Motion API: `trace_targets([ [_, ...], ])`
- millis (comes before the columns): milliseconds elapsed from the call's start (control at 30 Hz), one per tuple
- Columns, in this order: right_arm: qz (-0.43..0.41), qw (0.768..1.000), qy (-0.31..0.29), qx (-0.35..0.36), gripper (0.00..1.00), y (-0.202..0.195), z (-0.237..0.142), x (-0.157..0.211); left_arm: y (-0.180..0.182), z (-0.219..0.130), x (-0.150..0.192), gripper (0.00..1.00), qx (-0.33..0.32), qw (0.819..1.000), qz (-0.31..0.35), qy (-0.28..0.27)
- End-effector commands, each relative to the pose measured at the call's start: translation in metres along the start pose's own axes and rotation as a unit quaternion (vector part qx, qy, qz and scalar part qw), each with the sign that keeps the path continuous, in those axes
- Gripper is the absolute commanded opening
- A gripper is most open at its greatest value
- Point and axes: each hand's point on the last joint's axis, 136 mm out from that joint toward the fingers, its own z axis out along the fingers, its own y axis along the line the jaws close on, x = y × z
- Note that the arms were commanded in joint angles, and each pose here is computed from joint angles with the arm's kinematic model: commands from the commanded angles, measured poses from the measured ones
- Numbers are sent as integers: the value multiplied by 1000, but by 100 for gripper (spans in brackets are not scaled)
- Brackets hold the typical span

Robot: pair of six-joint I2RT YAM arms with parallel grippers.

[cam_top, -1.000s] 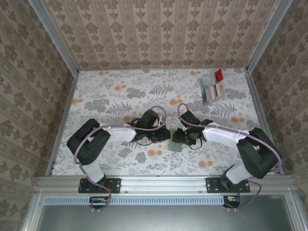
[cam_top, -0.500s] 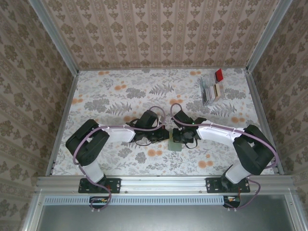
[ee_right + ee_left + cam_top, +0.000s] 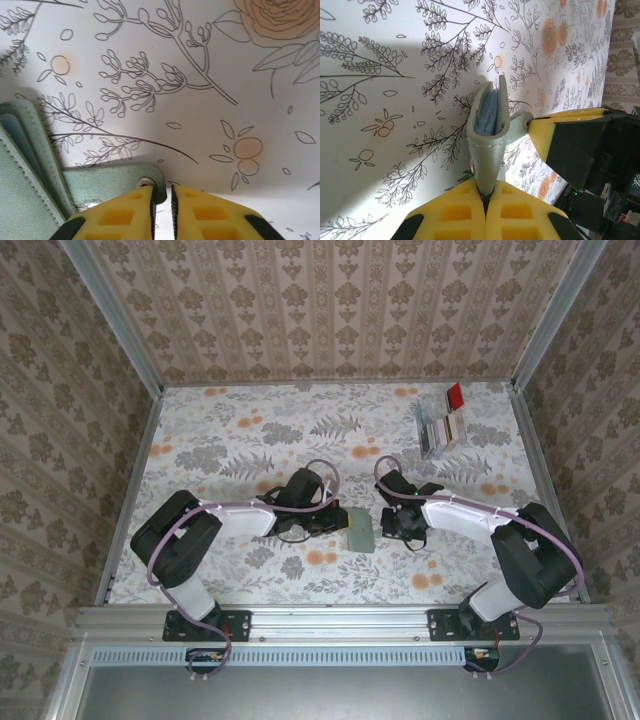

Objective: Put the credit cards into the card holder
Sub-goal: Open the button on the card holder, then place the card holder at the center of the table.

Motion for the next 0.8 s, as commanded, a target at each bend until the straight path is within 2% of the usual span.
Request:
trace_targets([
  [0, -5, 1000, 0, 27, 24, -12, -4, 2, -5, -6, 0, 1, 8, 1000, 15, 1],
  [233, -16, 1000, 8, 25, 30, -8, 1, 1, -3, -3, 1, 8, 2, 1000, 19, 12],
  [433, -26, 996, 29, 83, 30, -21, 8, 1, 6, -2, 1, 16, -24, 999, 17, 15],
  [533, -34, 994, 26, 99, 30, -23, 2, -3, 18, -5, 3, 20, -58, 998, 16, 18],
  [633, -37, 997, 7, 66, 31, -10, -12, -13, 22, -8, 2, 27, -80, 996, 24, 16],
  [767, -16, 998, -59, -34, 48, 11, -55, -47, 16, -23, -7, 38, -102, 993, 50, -3],
])
